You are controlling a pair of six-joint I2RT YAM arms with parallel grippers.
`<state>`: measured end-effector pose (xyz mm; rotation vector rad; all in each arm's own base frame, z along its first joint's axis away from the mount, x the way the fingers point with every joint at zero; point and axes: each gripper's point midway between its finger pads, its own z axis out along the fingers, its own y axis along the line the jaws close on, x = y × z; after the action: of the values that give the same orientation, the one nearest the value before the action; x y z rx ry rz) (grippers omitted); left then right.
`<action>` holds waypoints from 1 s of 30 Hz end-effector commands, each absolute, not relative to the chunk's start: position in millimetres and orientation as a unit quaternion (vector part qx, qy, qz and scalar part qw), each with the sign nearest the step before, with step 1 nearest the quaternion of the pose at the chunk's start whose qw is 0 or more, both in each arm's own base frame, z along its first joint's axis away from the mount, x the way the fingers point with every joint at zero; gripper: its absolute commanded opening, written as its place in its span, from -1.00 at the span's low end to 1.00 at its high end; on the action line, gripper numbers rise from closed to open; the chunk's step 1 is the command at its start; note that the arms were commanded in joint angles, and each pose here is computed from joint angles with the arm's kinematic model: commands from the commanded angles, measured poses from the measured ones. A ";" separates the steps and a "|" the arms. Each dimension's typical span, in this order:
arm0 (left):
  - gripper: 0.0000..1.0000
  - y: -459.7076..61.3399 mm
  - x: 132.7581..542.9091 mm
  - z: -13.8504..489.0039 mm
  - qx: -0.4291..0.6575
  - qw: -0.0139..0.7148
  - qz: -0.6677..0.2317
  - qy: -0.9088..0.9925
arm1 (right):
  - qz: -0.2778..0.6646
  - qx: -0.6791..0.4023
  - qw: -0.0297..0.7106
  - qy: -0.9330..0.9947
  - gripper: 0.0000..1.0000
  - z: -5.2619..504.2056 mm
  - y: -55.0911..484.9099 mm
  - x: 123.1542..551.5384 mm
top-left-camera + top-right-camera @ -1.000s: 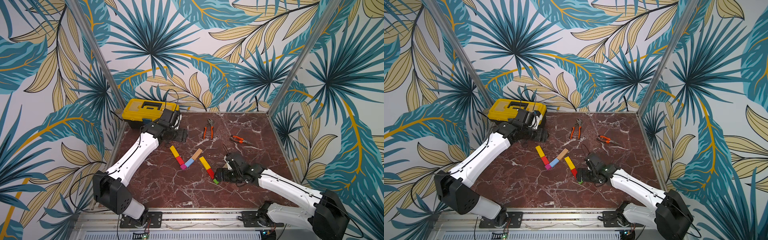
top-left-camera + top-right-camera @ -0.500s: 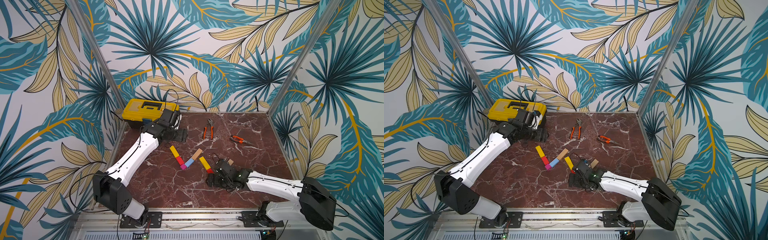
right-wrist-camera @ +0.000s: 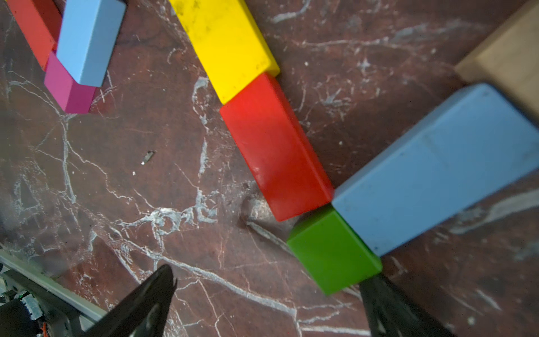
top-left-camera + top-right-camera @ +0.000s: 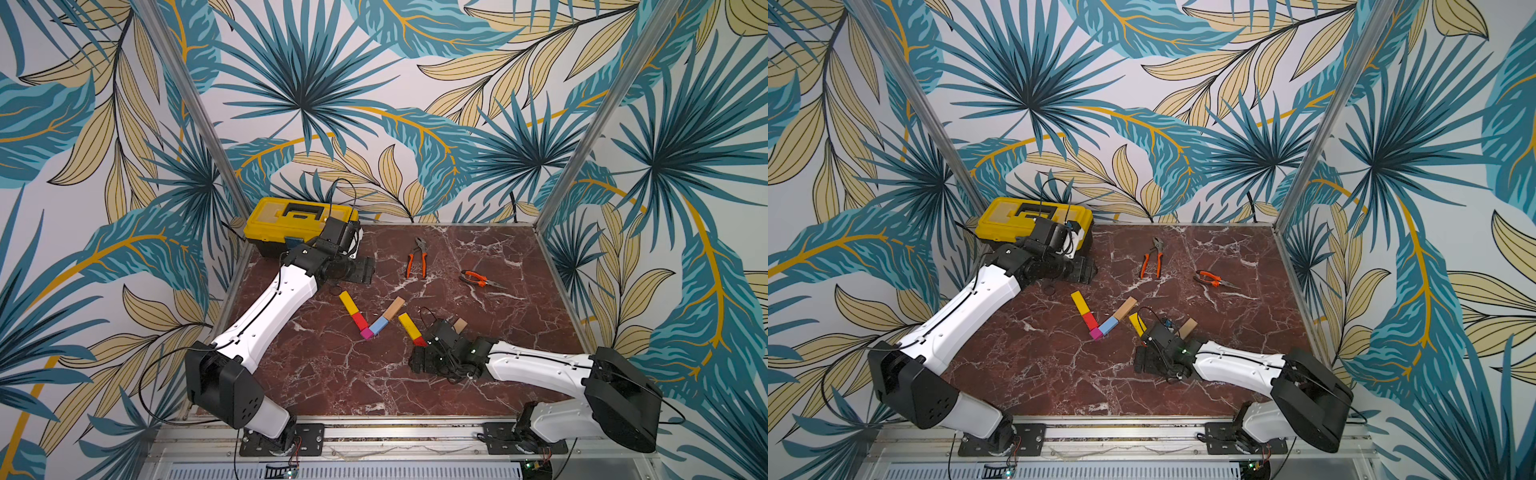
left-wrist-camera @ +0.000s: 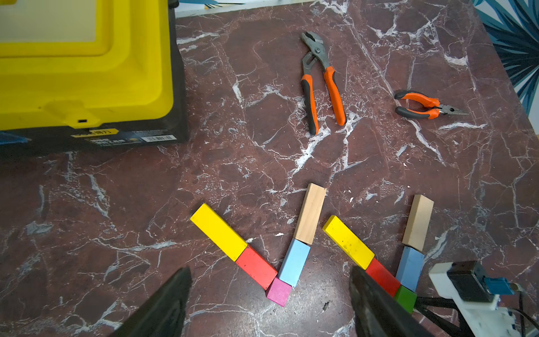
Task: Assemble the letter v with building blocks
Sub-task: Adjust the building block at the center of the board.
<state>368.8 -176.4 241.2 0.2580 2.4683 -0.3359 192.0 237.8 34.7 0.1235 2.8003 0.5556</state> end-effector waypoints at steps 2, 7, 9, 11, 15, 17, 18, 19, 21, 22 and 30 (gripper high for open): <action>0.73 -172.2 367.8 255.7 0.095 0.333 -0.133 0.929 | 0.185 0.045 0.128 0.973 0.99 25.4 238.3 187.7; 0.73 -172.0 368.4 256.6 0.095 0.334 -0.133 0.928 | 0.184 0.046 0.130 0.973 0.99 26.3 238.4 189.1; 0.73 -172.3 368.1 256.1 0.095 0.333 -0.134 0.928 | 0.183 0.047 0.131 0.973 0.99 26.2 238.3 189.5; 0.73 -171.7 368.2 256.1 0.094 0.334 -0.133 0.928 | 0.181 0.048 0.131 0.974 0.99 26.8 237.5 189.3; 0.73 -171.5 368.4 255.9 0.094 0.334 -0.133 0.929 | 0.175 0.042 0.143 0.973 0.99 38.0 231.6 189.2; 0.73 -169.8 368.9 256.0 0.092 0.334 -0.130 0.929 | 0.164 0.029 0.164 0.972 0.99 54.8 225.4 191.7; 0.73 -168.3 369.6 256.2 0.089 0.335 -0.128 0.929 | 0.162 0.023 0.176 0.971 0.99 64.8 223.0 193.9; 0.73 -167.0 370.6 256.4 0.087 0.338 -0.125 0.929 | 0.159 0.015 0.194 0.968 0.99 77.2 219.7 197.0; 0.73 -163.4 372.0 257.8 0.082 0.342 -0.121 0.928 | 0.150 -0.008 0.232 0.961 0.99 103.5 213.3 204.0; 0.73 -161.7 373.1 260.4 0.079 0.348 -0.120 0.926 | 0.144 -0.021 0.258 0.955 0.99 119.2 209.3 209.4; 0.79 -131.0 392.2 264.5 0.039 0.436 -0.082 0.895 | 0.108 0.011 0.415 0.903 0.99 193.3 134.8 272.6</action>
<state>377.5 -145.4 247.3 0.1575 2.3569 -0.2606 257.0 169.6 193.0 0.0604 2.3136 0.4292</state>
